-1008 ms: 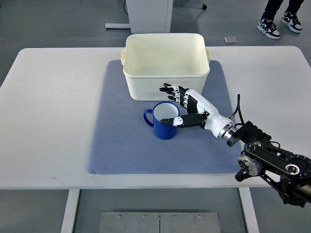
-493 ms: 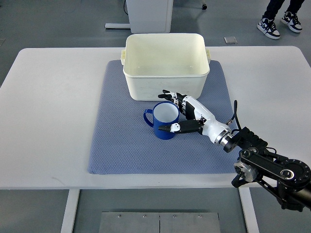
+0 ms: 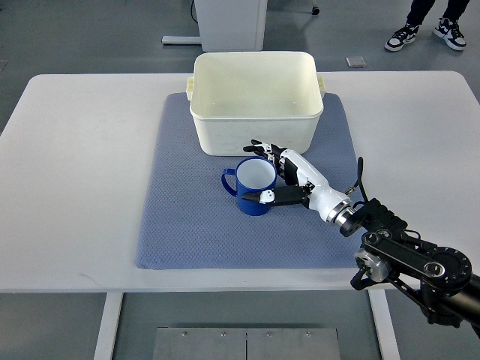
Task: Place cup in box with right hand
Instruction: 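Lower the right hand around the blue mug and close fingers on it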
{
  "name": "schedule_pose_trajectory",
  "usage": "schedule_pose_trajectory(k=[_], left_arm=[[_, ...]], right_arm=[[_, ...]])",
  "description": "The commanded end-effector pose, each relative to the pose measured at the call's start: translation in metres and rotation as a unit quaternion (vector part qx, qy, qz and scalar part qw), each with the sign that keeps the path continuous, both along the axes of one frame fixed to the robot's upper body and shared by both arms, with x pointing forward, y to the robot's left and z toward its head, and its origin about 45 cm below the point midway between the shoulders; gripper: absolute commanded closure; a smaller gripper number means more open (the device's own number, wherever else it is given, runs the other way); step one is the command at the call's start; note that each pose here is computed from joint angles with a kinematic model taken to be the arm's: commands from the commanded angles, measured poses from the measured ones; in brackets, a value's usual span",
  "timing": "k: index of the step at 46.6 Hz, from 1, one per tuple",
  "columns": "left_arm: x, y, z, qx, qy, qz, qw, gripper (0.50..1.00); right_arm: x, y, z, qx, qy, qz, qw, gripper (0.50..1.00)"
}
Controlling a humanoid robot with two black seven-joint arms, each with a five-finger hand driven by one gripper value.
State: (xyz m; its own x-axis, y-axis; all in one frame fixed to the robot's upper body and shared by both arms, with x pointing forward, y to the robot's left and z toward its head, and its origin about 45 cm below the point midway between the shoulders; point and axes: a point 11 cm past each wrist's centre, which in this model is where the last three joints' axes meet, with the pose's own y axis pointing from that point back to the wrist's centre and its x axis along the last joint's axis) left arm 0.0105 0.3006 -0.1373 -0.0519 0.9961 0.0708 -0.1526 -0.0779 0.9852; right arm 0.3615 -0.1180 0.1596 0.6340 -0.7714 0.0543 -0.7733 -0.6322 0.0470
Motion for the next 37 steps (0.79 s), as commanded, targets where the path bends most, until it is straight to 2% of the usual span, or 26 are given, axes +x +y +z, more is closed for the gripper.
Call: schedule_pose_trajectory(k=[1, 26, 37], left_arm=[[0.000, 0.000, 0.000, 0.000, 0.000, 0.000, 1.000, 0.500], [0.000, 0.000, 0.000, 0.000, 0.000, 0.000, 1.000, 0.500], [0.000, 0.000, 0.000, 0.000, 0.000, 0.000, 1.000, 0.500]], right_arm=[[0.000, 0.003, 0.000, 0.002, 0.001, 0.001, 1.000, 0.515], [-0.005, 0.007, -0.013, -0.009, 0.011, 0.005, 1.000, 0.519], [-0.005, 0.007, -0.015, -0.011, 0.013, 0.005, 1.000, 0.561]])
